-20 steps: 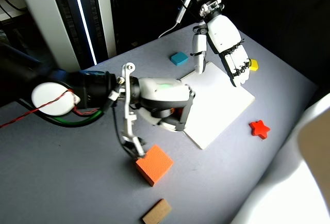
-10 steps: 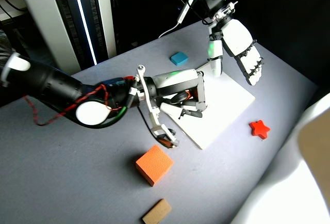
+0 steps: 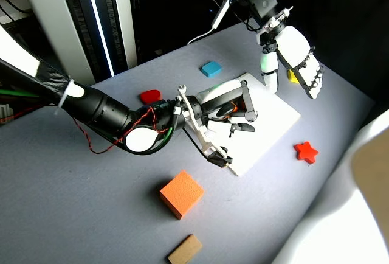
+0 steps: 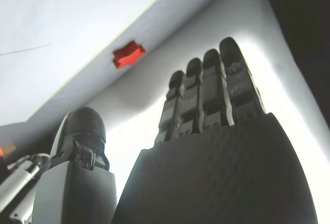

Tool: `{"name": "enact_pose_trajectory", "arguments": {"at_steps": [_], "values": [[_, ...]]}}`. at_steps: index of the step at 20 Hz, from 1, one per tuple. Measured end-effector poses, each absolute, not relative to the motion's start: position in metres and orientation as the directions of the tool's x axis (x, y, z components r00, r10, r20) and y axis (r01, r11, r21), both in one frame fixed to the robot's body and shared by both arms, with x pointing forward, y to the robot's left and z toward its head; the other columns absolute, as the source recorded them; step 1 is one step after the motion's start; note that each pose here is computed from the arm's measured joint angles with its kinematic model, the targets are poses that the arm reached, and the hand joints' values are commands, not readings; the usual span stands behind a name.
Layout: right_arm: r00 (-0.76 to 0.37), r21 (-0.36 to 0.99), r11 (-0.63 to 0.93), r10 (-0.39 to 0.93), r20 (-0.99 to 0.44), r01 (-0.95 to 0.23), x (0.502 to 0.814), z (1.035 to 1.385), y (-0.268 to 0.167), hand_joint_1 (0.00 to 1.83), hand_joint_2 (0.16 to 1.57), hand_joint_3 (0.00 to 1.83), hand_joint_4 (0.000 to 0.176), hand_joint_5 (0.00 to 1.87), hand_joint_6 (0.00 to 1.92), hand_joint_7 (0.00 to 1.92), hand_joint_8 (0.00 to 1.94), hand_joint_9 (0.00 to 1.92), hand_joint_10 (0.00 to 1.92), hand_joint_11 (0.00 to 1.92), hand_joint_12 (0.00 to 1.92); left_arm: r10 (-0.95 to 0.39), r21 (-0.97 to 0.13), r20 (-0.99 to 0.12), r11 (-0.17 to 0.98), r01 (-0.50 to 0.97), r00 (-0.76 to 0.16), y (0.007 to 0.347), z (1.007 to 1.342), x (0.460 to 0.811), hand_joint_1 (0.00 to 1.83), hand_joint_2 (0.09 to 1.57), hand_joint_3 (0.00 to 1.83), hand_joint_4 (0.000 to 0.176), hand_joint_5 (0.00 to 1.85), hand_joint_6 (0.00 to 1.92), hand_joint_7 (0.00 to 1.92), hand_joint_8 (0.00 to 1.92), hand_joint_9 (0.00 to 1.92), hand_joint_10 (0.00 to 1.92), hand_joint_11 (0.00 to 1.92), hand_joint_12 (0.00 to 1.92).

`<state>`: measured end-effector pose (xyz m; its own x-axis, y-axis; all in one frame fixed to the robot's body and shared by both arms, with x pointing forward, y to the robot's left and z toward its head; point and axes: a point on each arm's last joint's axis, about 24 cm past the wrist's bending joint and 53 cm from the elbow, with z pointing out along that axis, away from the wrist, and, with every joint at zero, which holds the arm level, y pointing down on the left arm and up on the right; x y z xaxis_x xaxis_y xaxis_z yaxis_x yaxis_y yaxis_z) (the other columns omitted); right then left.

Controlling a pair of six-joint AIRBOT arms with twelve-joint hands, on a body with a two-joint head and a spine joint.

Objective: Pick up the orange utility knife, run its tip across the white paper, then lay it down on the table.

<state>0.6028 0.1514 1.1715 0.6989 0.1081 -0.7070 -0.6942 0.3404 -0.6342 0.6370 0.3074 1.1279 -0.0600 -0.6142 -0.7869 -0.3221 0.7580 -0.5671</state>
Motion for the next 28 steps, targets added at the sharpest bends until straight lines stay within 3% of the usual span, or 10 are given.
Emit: {"name": "enact_pose_trajectory", "arguments": {"at_steps": [4,7,20,22,25,28], "values": [[0.703,-0.653,0.282,0.135,-0.698,-0.703,0.581,1.159,0.164,1.52,1.29,0.00,0.176,1.37,1.92,1.56,1.94,1.66,1.92,1.71,1.92,-0.611,-0.562,-0.789,0.760,-0.325,-0.064,0.308,1.126,0.636,0.13,1.26,0.00,0.010,0.01,0.00,0.07,0.00,0.07,0.01,0.00,0.34],[0.710,-0.669,0.247,0.146,-0.689,-0.701,0.570,1.150,0.166,1.50,1.30,0.00,0.176,1.29,1.92,1.54,1.94,1.64,1.92,1.71,1.92,-0.614,-0.565,-0.786,0.761,-0.319,-0.074,0.302,1.125,0.633,0.12,1.26,0.00,0.009,0.01,0.00,0.07,0.00,0.06,0.00,0.00,0.31],[0.710,-0.672,0.236,0.145,-0.689,-0.702,0.572,1.135,0.129,1.50,1.30,0.00,0.176,1.29,1.92,1.54,1.94,1.65,1.92,1.72,1.92,-0.623,-0.574,-0.779,0.756,-0.316,-0.075,0.300,1.126,0.634,0.13,1.26,0.00,0.009,0.04,0.00,0.09,0.00,0.10,0.01,0.00,0.56],[0.711,-0.674,0.235,0.143,-0.689,-0.700,0.573,1.134,0.123,1.48,1.30,0.00,0.176,1.29,1.92,1.54,1.94,1.65,1.92,1.72,1.92,-0.621,-0.574,-0.780,0.758,-0.309,-0.073,0.299,1.128,0.634,0.12,1.26,0.00,0.010,0.03,0.00,0.09,0.00,0.09,0.00,0.00,0.51],[0.718,-0.684,0.227,0.134,-0.684,-0.694,0.574,1.134,0.112,1.49,1.32,0.00,0.176,1.34,1.92,1.56,1.94,1.66,1.92,1.72,1.92,-0.623,-0.575,-0.779,0.756,-0.313,-0.072,0.299,1.127,0.634,0.12,1.26,0.00,0.008,0.03,0.00,0.09,0.00,0.10,0.00,0.00,0.59],[0.719,-0.688,0.220,0.117,-0.685,-0.692,0.574,1.135,0.105,1.51,1.31,0.00,0.176,1.34,1.92,1.55,1.94,1.66,1.92,1.73,1.92,-0.622,-0.575,-0.779,0.757,-0.312,-0.073,0.299,1.127,0.634,0.11,1.26,0.00,0.006,0.03,0.00,0.10,0.00,0.09,0.00,0.00,0.48]]}}
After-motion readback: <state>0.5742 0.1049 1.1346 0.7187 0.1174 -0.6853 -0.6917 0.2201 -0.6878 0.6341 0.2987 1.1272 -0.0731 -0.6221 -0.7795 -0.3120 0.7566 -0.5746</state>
